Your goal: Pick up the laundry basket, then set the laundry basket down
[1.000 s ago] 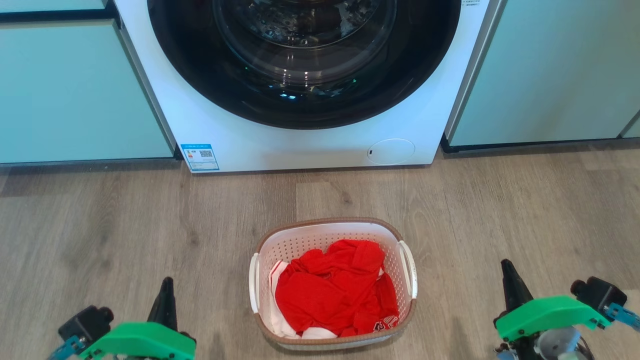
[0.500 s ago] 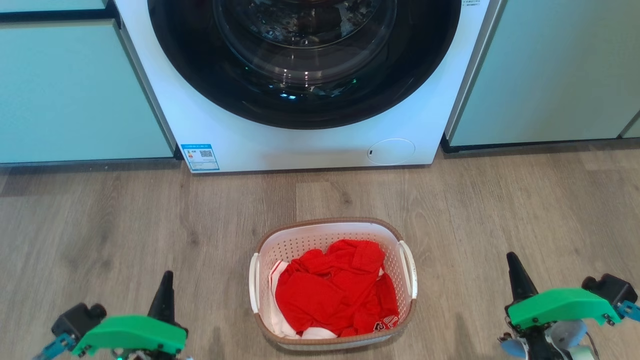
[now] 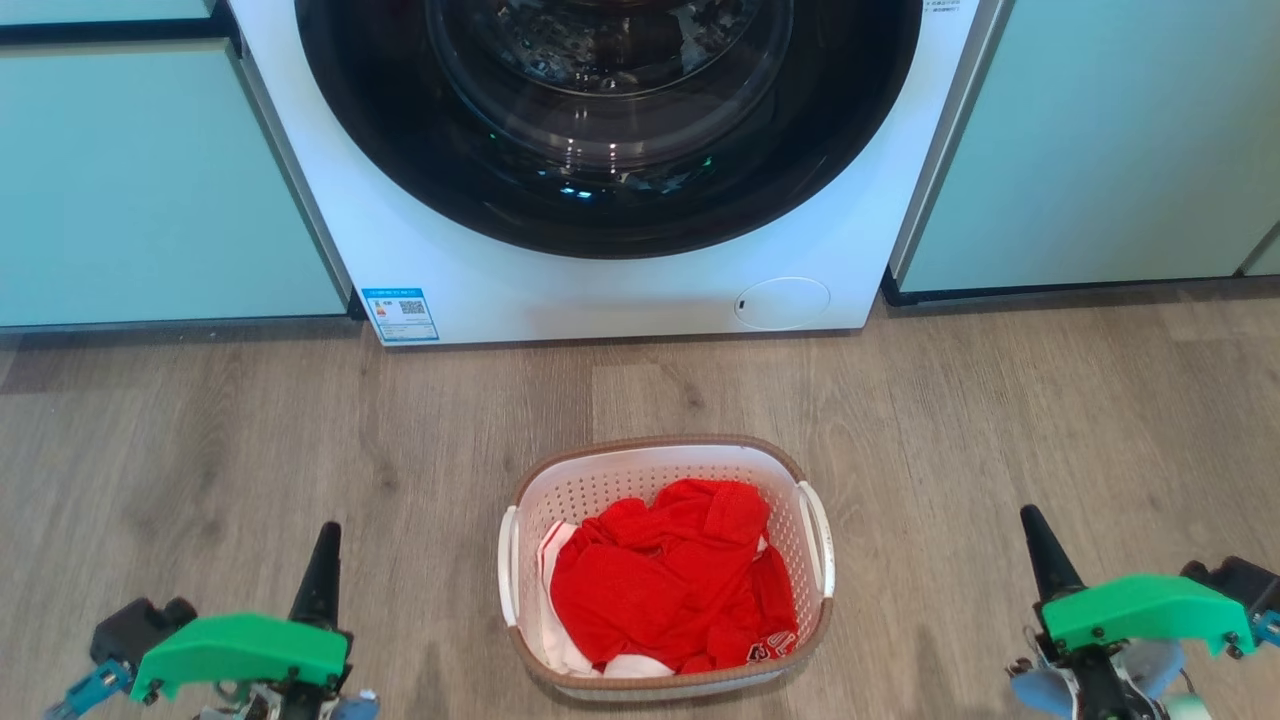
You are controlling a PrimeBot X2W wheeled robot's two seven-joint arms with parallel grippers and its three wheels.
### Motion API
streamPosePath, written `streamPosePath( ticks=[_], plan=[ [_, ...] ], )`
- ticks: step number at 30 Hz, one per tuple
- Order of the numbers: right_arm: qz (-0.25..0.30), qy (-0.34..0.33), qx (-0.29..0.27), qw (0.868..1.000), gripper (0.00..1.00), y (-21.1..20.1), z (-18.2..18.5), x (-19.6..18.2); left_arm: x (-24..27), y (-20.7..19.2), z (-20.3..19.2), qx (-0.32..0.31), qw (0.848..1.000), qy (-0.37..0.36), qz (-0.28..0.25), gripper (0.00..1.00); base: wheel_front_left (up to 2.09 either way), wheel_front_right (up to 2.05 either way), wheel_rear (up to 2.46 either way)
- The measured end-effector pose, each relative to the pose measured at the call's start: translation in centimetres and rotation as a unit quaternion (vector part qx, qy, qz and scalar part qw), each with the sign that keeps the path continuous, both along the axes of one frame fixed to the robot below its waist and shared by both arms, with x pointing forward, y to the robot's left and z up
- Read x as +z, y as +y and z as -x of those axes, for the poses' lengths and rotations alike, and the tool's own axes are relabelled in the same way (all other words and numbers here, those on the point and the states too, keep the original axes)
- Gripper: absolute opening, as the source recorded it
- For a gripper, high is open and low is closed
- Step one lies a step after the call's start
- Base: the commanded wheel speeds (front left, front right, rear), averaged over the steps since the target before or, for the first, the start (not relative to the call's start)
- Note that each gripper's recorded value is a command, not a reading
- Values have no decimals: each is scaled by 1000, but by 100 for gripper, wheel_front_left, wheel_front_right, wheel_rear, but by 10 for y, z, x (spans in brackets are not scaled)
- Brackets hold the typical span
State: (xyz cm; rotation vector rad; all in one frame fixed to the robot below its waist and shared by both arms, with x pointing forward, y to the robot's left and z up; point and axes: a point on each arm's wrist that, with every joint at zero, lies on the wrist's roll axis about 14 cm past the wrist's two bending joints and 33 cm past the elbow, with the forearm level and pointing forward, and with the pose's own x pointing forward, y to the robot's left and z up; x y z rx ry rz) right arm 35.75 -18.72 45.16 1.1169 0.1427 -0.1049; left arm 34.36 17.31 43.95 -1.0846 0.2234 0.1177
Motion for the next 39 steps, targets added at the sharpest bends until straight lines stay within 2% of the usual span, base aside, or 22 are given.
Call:
streamPosePath(
  ticks=[18, 39],
  plan=[
    [-97, -11, -20, 995, 0, -7, -6, 8, 11, 4, -11, 16, 994, -18, 102, 0, 0, 0, 0],
    [-205, -29, -36, 978, 0, -15, -12, 18, 27, 13, -24, 34, 975, -48, 214, 0, 0, 0, 0]
  ],
)
